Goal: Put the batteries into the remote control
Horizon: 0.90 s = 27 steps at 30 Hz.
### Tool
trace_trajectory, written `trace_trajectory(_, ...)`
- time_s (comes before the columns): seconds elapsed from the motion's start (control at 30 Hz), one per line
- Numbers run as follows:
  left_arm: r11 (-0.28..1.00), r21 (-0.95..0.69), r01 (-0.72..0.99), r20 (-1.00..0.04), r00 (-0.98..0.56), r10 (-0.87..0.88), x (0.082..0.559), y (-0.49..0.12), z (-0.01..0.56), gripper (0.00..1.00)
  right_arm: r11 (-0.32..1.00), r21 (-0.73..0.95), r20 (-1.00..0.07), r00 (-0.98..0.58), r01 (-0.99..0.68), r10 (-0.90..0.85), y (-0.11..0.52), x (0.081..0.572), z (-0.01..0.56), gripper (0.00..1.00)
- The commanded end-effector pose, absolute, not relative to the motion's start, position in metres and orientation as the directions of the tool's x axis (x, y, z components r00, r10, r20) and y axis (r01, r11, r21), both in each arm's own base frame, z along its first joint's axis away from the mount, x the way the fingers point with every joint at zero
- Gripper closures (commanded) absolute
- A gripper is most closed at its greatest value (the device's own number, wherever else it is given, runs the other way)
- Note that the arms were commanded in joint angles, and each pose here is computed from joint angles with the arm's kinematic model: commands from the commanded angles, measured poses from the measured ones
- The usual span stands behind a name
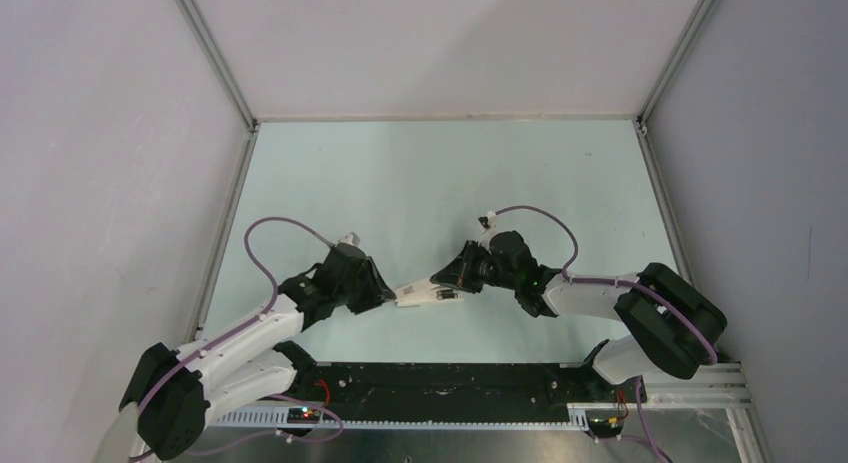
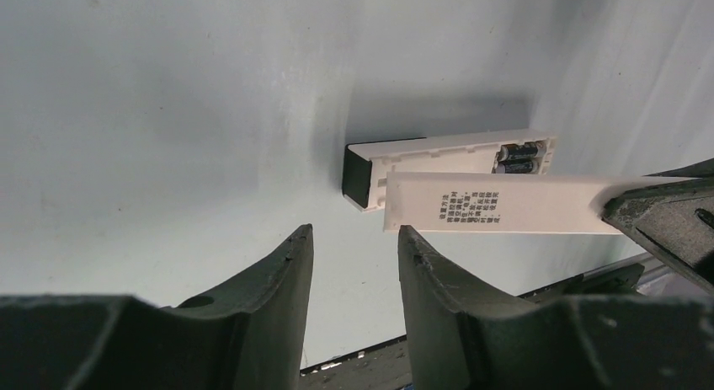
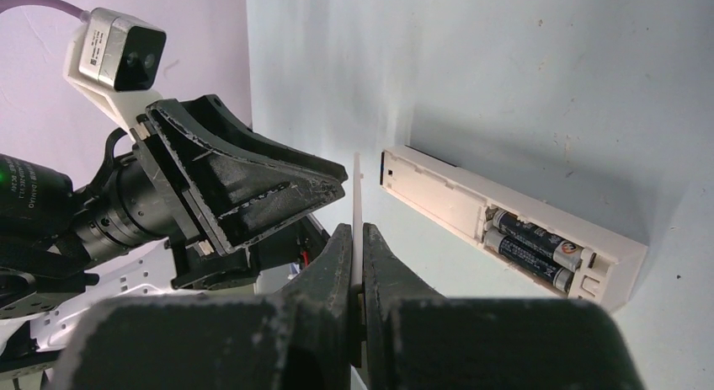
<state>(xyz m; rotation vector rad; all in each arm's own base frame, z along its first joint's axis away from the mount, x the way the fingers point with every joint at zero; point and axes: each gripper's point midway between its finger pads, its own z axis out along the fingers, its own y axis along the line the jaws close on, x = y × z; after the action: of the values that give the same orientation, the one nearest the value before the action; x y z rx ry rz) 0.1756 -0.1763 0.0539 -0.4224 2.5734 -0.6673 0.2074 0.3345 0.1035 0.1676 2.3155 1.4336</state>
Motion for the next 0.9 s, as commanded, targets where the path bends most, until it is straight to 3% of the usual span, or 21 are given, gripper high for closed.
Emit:
trace_trajectory(0.0,0.827,-0.534,-0.175,-0.341,-0.85,-0.4,0.179,-0.18,0.055,0.54,0.47,0.875,-0.295,-0.896,-0.113,0.333,0.333,0.214,0.102,1.0)
trace_trajectory(0.87,0.825,-0.532,-0.19,-0.325,-0.854,-0.406,0.181,-0.183,0.049,0.54,0.571,0.818,-0.307,-0.891,-0.068,0.333,0.317,0.212,0.069,1.0)
